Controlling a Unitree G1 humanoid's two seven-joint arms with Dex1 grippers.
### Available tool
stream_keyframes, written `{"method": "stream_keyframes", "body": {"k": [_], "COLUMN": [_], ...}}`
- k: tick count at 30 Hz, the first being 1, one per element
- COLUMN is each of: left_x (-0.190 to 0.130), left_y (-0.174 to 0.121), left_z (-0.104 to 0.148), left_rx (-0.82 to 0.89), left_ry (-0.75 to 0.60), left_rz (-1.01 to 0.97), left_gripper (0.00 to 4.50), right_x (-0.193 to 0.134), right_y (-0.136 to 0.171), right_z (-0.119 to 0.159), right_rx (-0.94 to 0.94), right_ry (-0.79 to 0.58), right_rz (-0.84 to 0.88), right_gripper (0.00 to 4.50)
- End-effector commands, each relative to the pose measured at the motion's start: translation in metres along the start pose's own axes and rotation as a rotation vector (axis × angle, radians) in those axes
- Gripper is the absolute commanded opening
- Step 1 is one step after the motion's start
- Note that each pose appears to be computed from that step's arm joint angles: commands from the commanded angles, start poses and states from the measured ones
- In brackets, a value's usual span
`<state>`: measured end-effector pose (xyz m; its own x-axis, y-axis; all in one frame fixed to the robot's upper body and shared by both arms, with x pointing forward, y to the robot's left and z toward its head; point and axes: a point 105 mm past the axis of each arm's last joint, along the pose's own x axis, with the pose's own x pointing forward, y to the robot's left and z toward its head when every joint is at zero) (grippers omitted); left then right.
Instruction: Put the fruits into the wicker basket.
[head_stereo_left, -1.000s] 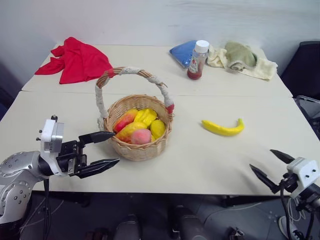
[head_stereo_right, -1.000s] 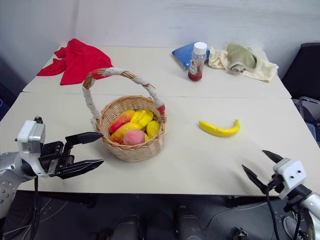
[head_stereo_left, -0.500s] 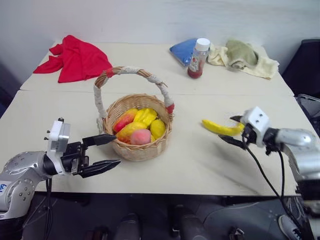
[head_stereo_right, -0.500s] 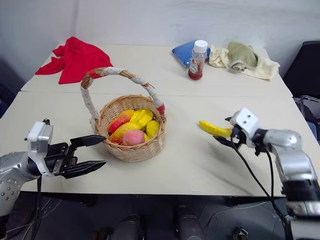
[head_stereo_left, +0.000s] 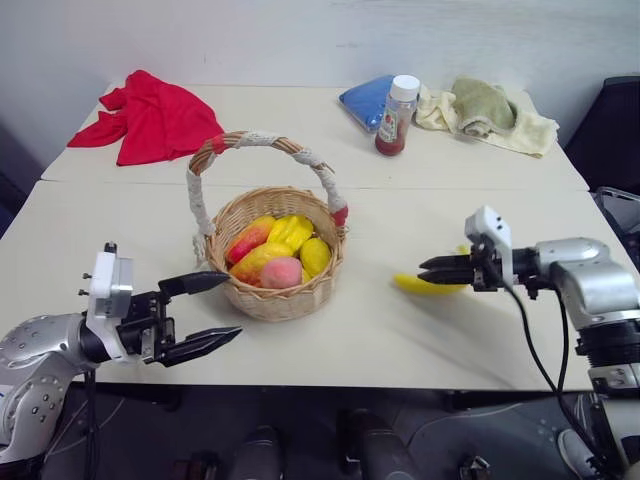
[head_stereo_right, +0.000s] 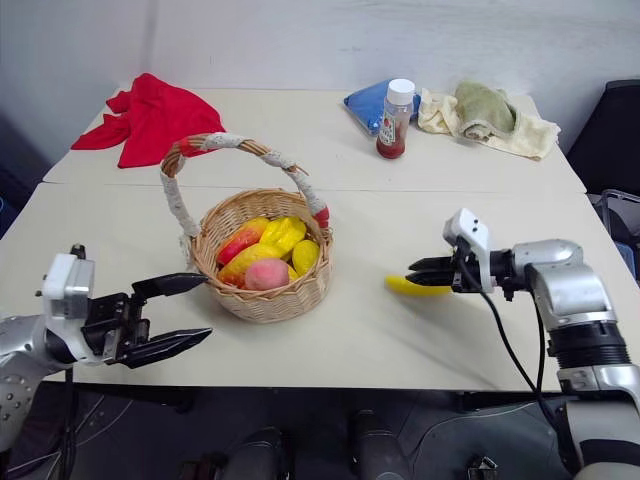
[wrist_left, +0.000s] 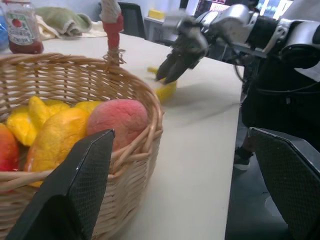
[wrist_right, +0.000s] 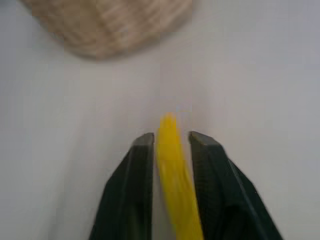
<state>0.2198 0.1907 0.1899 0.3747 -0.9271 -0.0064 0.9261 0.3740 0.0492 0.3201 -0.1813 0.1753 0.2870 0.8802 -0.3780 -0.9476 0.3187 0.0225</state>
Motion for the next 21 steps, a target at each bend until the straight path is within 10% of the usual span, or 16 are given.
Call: {"method": "stream_keyframes", "body": {"k": [1, 10, 21], "left_x": [-0.007, -0.014, -0.008], "left_y": [-0.001, -0.002, -0.005], "left_z": [0.003, 0.002, 0.000], "left_rx": [0.028, 0.020, 0.032], "left_ry": [0.001, 0.000, 0.007], "left_rz": [0.029, 0.084, 0.049], "left_gripper": [4.50, 4.50, 4.50], "right_x": [0.003, 0.032, -0.018], "right_y": [0.044, 0.072, 0.002], "right_z": [0.034, 0.064, -0.018], "right_rx": [-0.044, -0.194, -0.413], "right_ry": [-0.034, -0.095, 0.423], "right_rz": [0.183, 0.237, -0.032], "right_gripper": [0.02, 0.18, 3.53]}}
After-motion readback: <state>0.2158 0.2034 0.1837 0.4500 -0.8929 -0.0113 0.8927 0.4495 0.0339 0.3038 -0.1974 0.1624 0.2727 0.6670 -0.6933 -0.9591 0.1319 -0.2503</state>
